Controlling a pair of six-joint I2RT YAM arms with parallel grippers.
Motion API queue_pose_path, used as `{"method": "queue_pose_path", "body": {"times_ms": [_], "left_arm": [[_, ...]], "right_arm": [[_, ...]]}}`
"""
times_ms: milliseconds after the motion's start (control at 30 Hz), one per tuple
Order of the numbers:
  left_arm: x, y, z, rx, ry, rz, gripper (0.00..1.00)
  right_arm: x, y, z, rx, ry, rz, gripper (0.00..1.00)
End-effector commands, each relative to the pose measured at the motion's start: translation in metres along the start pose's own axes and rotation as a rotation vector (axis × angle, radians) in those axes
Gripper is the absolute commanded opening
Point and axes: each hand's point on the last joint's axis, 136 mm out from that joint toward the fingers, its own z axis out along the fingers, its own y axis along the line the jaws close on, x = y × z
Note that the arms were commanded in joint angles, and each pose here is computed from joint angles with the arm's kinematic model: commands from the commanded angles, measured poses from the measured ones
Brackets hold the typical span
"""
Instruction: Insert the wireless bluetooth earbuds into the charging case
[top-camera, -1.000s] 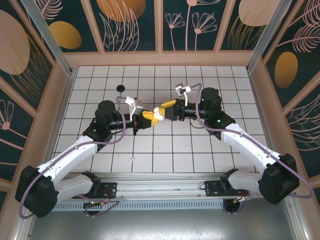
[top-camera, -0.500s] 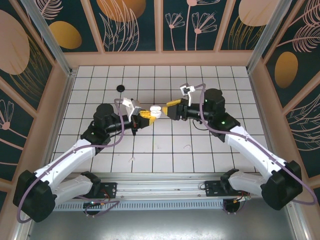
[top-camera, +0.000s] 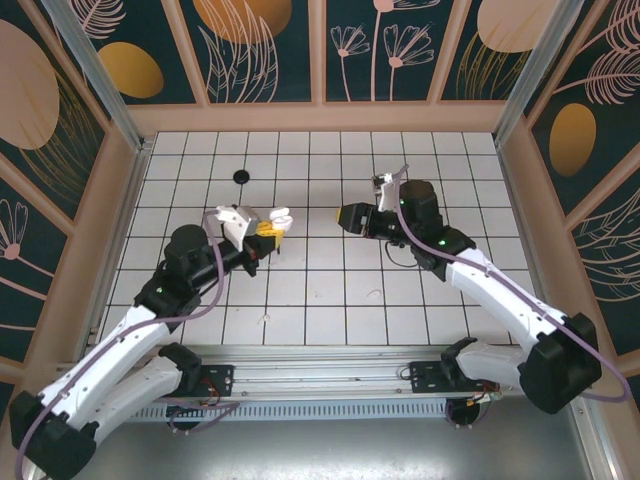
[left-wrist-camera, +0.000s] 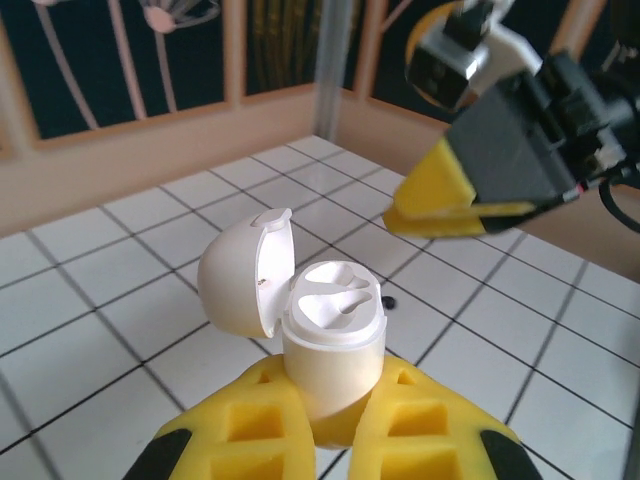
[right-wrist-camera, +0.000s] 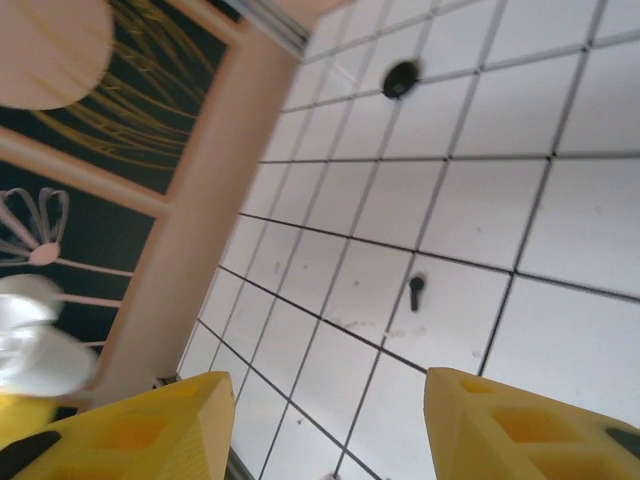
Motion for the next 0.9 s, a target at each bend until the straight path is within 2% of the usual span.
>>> {"method": "queue_pose_path", "body": {"times_ms": [0,233,567,700,867], "left_arm": [[0.012,0.023,-0.019,-0.166,0.027,0.013,0.00],[0.009,0.030,-0.047,-0.256,-0.009,0.021,0.00],[0.002,0.036,-0.069,-0.331,-0.016,0.007,0.00],[-0.004,0.041,-0.086,-0.393,-0.042,0.002,0.00],[-0.011,0.039,-0.100,-0.404,-0.074,0.002,0.00]], "right_arm": [[0.038,-0.021,0.021,0.100,0.098,0.180,0.50],[0.117,-0.010,0.053,0.203,0.235,0.261,0.43],[0.218,0.028,0.099,0.308,0.464,0.247,0.37],[0.247,0.040,0.120,0.310,0.542,0.251,0.36],[0.273,0.045,0.138,0.330,0.618,0.261,0.33]]}}
